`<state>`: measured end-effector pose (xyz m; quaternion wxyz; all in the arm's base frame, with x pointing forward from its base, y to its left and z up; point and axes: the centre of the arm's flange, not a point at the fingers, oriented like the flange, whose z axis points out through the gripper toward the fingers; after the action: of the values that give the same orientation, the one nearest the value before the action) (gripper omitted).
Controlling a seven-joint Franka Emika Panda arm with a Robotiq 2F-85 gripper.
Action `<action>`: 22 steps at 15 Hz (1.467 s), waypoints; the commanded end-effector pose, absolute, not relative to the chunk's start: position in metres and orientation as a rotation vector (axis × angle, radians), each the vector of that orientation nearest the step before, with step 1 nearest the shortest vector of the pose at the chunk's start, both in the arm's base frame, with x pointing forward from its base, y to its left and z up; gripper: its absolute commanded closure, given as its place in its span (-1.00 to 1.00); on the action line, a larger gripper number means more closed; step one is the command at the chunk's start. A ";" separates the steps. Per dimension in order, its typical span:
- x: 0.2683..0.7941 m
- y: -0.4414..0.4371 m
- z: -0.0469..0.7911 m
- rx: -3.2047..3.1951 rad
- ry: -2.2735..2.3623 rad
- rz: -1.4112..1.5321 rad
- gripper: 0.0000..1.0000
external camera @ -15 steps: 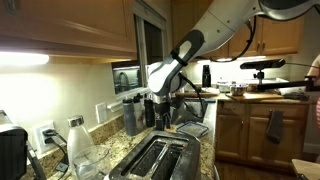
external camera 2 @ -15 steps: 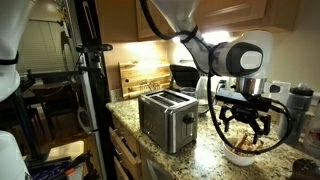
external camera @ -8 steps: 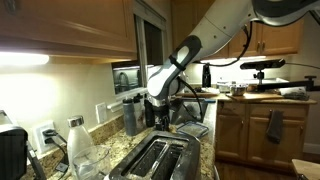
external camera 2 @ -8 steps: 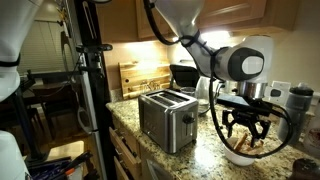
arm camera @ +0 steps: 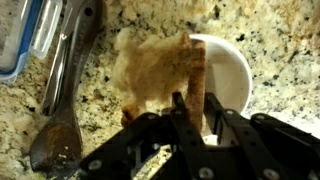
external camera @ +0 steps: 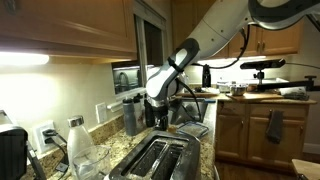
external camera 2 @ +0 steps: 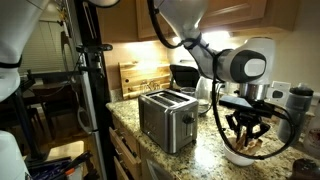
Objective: Put the two slices of bread in the two slots of the toaster
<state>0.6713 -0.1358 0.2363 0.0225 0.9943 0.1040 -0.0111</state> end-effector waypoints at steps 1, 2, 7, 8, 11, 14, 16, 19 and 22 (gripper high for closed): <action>0.676 -0.139 0.239 3.083 0.290 -0.016 0.85; 0.677 -0.139 0.241 3.080 0.279 -0.013 0.90; 0.679 -0.138 0.248 3.076 0.262 0.009 0.81; 0.680 -0.138 0.248 3.076 0.258 0.012 0.81; 0.680 -0.138 0.248 3.080 0.247 0.016 0.81; 0.681 -0.135 0.249 3.082 0.247 0.020 0.81; 0.682 -0.131 0.253 3.085 0.253 0.028 0.81; 0.685 -0.122 0.263 3.089 0.273 0.060 0.81; 0.687 -0.115 0.271 3.090 0.290 0.087 0.81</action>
<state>0.6880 -0.1224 0.2572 0.0227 0.9946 0.0999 0.0144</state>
